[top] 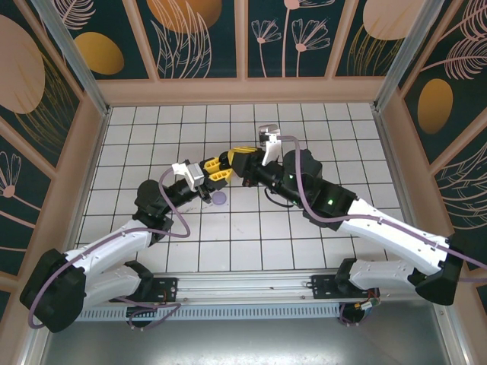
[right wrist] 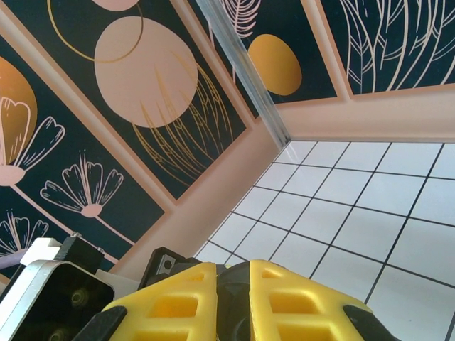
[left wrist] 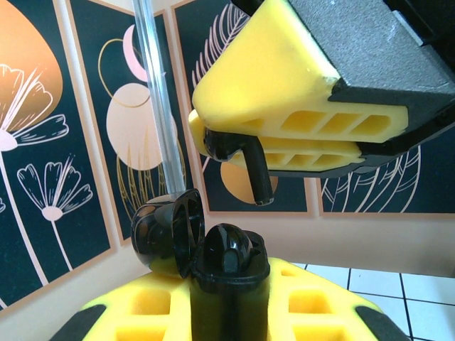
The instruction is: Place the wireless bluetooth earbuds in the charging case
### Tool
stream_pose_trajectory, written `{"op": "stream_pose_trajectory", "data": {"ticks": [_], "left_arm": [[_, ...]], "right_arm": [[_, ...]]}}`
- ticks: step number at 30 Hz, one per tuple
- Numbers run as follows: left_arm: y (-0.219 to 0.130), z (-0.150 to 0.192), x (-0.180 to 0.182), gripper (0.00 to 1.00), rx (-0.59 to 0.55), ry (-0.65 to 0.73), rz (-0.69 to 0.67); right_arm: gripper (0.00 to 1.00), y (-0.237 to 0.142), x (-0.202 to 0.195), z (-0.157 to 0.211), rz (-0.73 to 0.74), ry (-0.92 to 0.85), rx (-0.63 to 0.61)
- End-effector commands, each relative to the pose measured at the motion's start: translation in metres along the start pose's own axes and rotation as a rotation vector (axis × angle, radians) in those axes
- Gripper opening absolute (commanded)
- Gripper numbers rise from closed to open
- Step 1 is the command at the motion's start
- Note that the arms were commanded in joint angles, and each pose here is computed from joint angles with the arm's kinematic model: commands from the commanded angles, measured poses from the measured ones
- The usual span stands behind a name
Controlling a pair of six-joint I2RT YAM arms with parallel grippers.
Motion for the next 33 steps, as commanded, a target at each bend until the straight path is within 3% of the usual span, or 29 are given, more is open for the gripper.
{"op": "stream_pose_trajectory", "data": {"ticks": [1, 17, 33], "left_arm": [[0.002, -0.020, -0.010, 0.00, -0.062, 0.023, 0.048], [0.000, -0.028, -0.013, 0.00, -0.091, 0.015, 0.059], [0.002, -0.030, -0.010, 0.00, -0.101, 0.020, 0.046]], "right_arm": [[0.14, 0.005, 0.001, -0.001, 0.007, 0.004, -0.028], [0.13, 0.009, -0.010, 0.015, 0.053, -0.005, 0.006], [0.12, 0.000, -0.003, 0.026, -0.015, -0.048, 0.048]]}}
Point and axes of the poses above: each hand's point on the last joint's axis, 136 mm out from that joint toward the fingers, its own y axis out along the fingers, its own x axis along the line the jaws close on, z = x × y, the point moved 4 cm from there along -y, back along the fingers, and after that the axes turned 14 degrees about -y, right-handed, at the moved point
